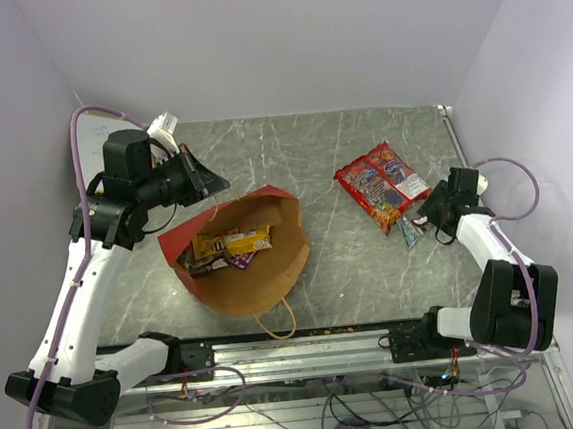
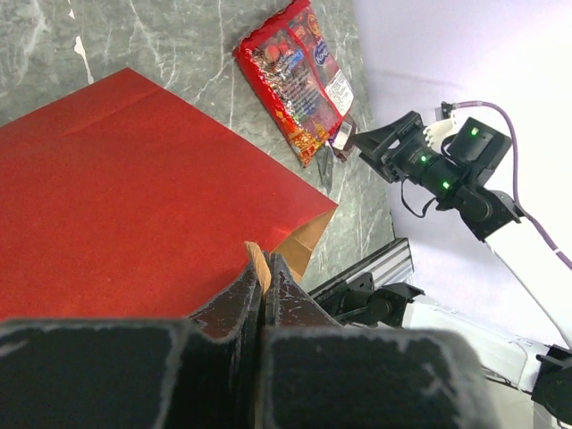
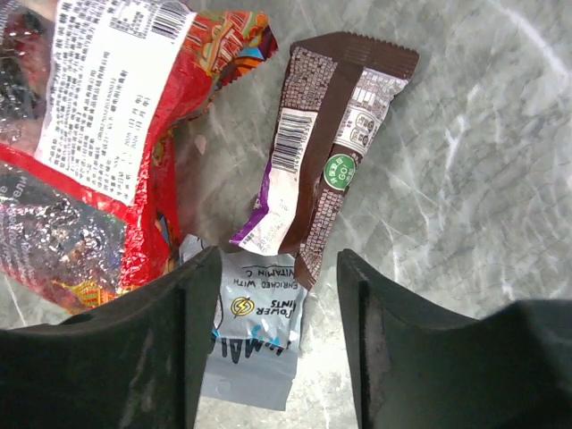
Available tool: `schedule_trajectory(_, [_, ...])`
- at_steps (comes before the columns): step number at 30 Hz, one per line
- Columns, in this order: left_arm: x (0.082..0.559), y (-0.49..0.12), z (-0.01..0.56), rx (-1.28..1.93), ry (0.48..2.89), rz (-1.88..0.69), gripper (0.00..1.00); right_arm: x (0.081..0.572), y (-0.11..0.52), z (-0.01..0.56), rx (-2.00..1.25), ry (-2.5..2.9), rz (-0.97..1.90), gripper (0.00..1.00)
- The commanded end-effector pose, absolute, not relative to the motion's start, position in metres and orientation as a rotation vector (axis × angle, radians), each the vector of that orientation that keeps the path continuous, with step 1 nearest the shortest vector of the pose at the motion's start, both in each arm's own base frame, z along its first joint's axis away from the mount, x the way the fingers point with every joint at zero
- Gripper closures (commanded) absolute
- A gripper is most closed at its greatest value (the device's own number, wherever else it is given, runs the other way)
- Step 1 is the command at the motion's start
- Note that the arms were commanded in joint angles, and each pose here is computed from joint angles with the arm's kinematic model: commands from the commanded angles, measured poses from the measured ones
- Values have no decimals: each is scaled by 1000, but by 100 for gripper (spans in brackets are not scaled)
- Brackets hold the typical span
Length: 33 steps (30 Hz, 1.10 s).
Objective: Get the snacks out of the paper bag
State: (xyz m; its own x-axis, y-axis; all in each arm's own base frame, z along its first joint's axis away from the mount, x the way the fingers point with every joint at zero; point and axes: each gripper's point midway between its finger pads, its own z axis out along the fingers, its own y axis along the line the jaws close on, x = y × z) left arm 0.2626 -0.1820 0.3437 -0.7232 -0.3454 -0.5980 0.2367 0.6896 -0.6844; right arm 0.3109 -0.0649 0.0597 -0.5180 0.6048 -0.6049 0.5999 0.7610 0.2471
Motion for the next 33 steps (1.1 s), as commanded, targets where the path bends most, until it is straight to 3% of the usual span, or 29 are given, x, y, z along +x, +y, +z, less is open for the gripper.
schedule_trajectory(1, [264, -183, 355, -67, 2120, -1015, 93, 310, -65, 72, 804, 2294, -25, 41])
schedule_trajectory(4, [269, -181, 352, -85, 2125, -993, 93, 326, -46, 81, 608, 2308, -7, 35])
schedule_trajectory(9, [283, -181, 346, -122, 2127, -969, 93, 374, 12, 126, 186, 2255, 60, 34])
schedule_trajectory(15, [293, -186, 342, -225, 2124, -1018, 93, 408, 149, 184, -351, 2147, 251, 34])
schedule_trajectory(22, [295, -180, 335, -317, 2119, -998, 93, 387, 255, 246, -580, 1946, 449, 34])
schedule_trajectory(33, [281, -173, 332, -341, 2150, -972, 93, 314, 333, 342, -813, 1531, 677, 33])
